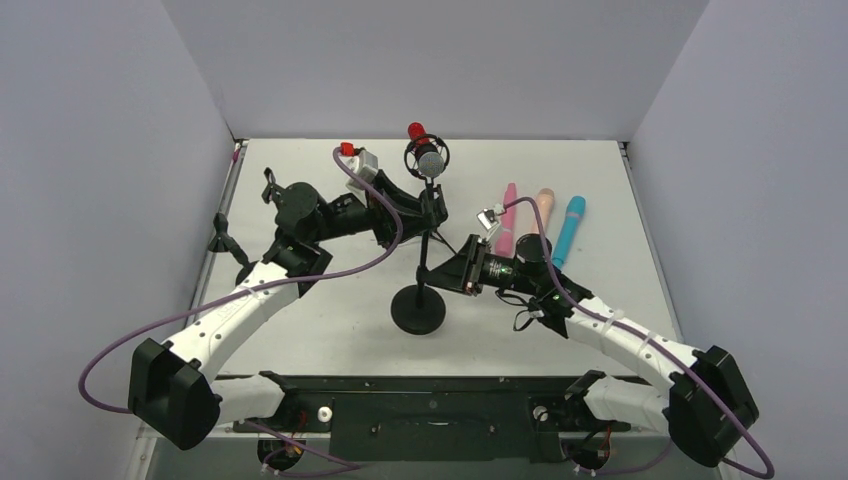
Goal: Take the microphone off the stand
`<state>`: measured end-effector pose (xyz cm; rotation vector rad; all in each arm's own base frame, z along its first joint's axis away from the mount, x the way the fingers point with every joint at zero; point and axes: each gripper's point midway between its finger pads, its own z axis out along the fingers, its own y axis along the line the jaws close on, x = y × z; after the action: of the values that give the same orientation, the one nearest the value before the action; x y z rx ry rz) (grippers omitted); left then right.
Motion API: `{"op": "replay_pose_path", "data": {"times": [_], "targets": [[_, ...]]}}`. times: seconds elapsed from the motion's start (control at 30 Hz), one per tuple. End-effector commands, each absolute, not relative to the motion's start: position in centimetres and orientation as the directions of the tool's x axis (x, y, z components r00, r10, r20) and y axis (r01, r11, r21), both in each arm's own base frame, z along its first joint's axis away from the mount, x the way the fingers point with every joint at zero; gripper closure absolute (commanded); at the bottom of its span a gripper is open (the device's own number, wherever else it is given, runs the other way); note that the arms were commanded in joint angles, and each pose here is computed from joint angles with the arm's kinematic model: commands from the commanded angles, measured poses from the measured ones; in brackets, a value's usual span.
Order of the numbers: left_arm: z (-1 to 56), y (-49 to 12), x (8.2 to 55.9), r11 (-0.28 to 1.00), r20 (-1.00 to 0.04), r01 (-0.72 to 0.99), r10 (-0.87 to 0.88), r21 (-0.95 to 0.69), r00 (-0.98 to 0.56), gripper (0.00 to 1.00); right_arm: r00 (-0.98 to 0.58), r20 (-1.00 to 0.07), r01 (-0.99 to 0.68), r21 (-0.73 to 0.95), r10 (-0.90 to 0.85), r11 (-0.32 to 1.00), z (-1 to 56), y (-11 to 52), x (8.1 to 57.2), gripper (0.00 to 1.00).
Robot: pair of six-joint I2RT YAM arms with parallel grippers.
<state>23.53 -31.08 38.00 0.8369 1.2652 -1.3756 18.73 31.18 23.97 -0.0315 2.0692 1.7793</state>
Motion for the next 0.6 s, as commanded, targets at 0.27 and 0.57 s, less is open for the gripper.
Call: {"op": "replay_pose_path", "data": {"times": [0.27, 0.57], "targets": [[38.0, -30.2, 26.4, 0.273, -0.918, 0.901, -0.309, -0.337, -0.25, 1.0, -0.64, -0.764, -0.519, 0.507, 0.08, 0.688, 22.3, 27.9, 20.7, 1.0], [37.0, -30.3, 28.5, 0.403, -0.884, 0.793, -0.309, -0.456, -0.351, 1.0, -0.336, -0.936, -0.495, 0.083, -0.102, 0.865, 23.2, 26.4, 20.8, 1.0]]}}
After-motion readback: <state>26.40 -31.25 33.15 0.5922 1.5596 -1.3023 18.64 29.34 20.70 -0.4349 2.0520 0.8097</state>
